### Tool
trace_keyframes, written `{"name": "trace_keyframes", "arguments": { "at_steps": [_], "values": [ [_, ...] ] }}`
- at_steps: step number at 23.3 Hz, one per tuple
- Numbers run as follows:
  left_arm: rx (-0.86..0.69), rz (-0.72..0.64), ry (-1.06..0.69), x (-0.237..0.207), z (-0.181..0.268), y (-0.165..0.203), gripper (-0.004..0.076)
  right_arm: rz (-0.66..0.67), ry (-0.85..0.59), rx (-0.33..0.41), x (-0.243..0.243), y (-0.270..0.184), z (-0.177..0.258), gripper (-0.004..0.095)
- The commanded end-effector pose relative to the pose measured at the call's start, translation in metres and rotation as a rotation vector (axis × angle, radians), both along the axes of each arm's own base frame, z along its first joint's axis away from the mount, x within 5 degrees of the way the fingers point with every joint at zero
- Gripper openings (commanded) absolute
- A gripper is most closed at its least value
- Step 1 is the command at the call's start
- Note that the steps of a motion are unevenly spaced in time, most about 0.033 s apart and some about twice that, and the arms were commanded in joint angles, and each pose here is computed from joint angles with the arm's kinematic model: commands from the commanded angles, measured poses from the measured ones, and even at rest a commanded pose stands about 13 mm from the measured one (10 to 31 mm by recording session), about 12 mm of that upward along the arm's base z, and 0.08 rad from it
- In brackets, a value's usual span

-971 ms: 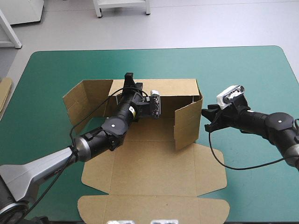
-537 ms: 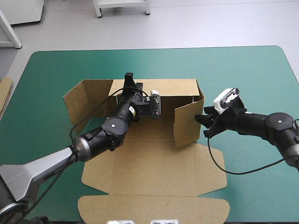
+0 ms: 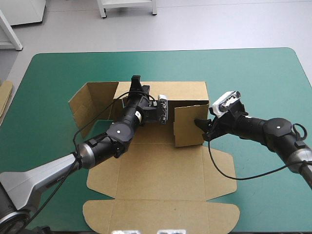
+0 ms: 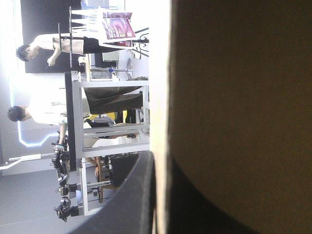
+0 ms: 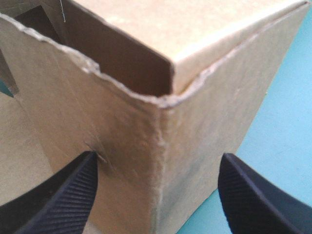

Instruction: Fold the box

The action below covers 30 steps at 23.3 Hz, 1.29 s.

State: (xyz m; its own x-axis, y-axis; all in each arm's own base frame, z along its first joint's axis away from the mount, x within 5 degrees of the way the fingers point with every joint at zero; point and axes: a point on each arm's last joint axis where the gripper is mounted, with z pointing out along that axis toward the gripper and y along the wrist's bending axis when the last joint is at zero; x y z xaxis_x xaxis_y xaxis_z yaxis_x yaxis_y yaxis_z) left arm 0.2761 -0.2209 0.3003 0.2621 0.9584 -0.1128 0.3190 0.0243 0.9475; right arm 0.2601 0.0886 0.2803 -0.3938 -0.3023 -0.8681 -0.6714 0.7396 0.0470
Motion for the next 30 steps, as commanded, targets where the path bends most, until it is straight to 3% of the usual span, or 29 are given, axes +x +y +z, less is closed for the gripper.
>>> {"name": "trace_keyframes", "arguments": {
  "at_steps": [1,4,12,18,26,30],
  "values": [
    [-0.036,0.020,-0.084,-0.003,0.026,0.006,-0.0009,-0.062,-0.042,0.050,0.001,0.007,0.015,0.0643],
    [-0.036,0.022,-0.084,-0.003,0.026,0.006,-0.0009,-0.100,-0.064,0.072,0.003,0.016,0.022,0.0606],
    [-0.037,0.011,-0.080,-0.004,0.026,0.005,-0.0009,-0.213,-0.080,0.040,0.014,0.017,0.014,0.0589],
    [-0.040,-0.008,-0.072,-0.004,0.025,0.003,-0.0009,-0.165,-0.078,0.059,0.024,0.025,0.019,0.0376],
    [-0.029,-0.008,-0.077,-0.004,0.025,0.003,-0.0009,-0.085,-0.041,0.089,0.019,0.031,0.019,0.0009],
    [-0.031,-0.008,-0.078,-0.004,0.026,0.003,-0.0008,-0.083,-0.041,0.089,0.018,0.031,0.019,-0.0017]
  ]
}}
